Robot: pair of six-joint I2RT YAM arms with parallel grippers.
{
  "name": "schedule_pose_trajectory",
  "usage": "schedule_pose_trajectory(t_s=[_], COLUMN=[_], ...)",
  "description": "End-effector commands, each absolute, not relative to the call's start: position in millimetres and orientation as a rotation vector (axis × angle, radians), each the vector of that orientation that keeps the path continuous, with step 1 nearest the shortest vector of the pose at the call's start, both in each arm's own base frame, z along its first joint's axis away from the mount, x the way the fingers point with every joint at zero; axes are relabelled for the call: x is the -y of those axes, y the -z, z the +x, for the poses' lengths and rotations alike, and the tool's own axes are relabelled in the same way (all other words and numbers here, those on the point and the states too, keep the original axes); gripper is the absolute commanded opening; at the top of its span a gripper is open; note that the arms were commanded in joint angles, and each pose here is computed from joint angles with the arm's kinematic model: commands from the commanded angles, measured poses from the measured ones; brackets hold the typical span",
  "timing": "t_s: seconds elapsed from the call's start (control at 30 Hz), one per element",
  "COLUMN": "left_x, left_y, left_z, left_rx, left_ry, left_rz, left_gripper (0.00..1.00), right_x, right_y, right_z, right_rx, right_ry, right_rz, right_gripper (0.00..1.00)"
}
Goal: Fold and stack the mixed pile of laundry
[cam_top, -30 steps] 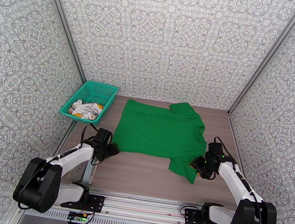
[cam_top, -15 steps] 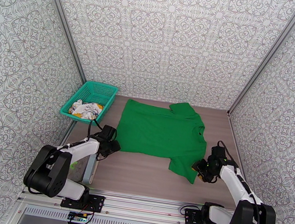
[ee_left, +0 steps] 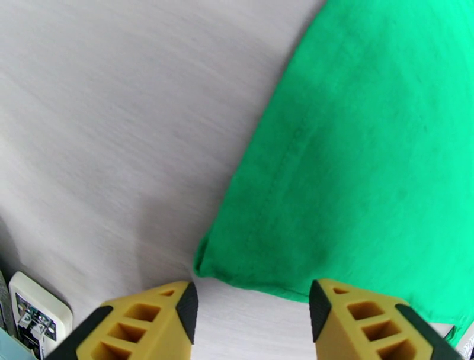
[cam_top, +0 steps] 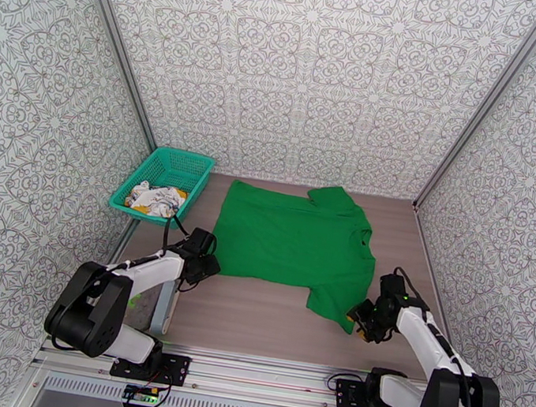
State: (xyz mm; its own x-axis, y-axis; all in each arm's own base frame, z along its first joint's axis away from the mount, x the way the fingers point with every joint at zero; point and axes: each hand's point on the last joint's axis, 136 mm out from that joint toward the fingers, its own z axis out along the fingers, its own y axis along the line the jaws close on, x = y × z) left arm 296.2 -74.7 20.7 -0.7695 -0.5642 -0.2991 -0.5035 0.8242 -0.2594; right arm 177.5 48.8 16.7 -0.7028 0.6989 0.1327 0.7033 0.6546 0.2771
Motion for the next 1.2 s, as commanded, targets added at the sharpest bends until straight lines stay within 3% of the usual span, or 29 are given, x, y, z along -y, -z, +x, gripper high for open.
schedule_pose_trajectory(t_s=[0.0,0.1,0.33,0.5,0.57,0.77,0.87,1.17], left_x=[77,75,73,72,72,74,74,72], left_y=[-32,-28,-19,-18,-18,-32,-42,-65], left_z=[319,320,319,319,319,317,313,305], left_rx=[-2.544,-2.547,-2.559,-2.561,-2.564,-2.55,-2.541,-2.502], left_ry=[0.258,0.239,0.199,0.164,0.16,0.125,0.113,0.113], left_rz=[-0.794,-0.801,-0.841,-0.844,-0.843,-0.79,-0.756,-0.693], left_gripper=[0.6,0.6,0.56,0.51,0.45,0.1,0.0,0.0], right_x=[-57,-59,-53,-53,-55,-54,-49,-41], right_y=[-5,2,-11,-21,-22,-35,-45,-79], right_z=[176,174,188,197,198,201,199,182], right_rx=[2.811,2.808,2.889,2.927,2.929,2.963,2.996,3.059], right_ry=[0.487,0.468,0.449,0.47,0.487,0.501,0.472,0.427], right_rz=[-1.233,-1.228,-1.195,-1.174,-1.169,-1.168,-1.166,-1.111], right_gripper=[0.41,0.36,0.1,0.0,0.0,0.0,0.0,0.0])
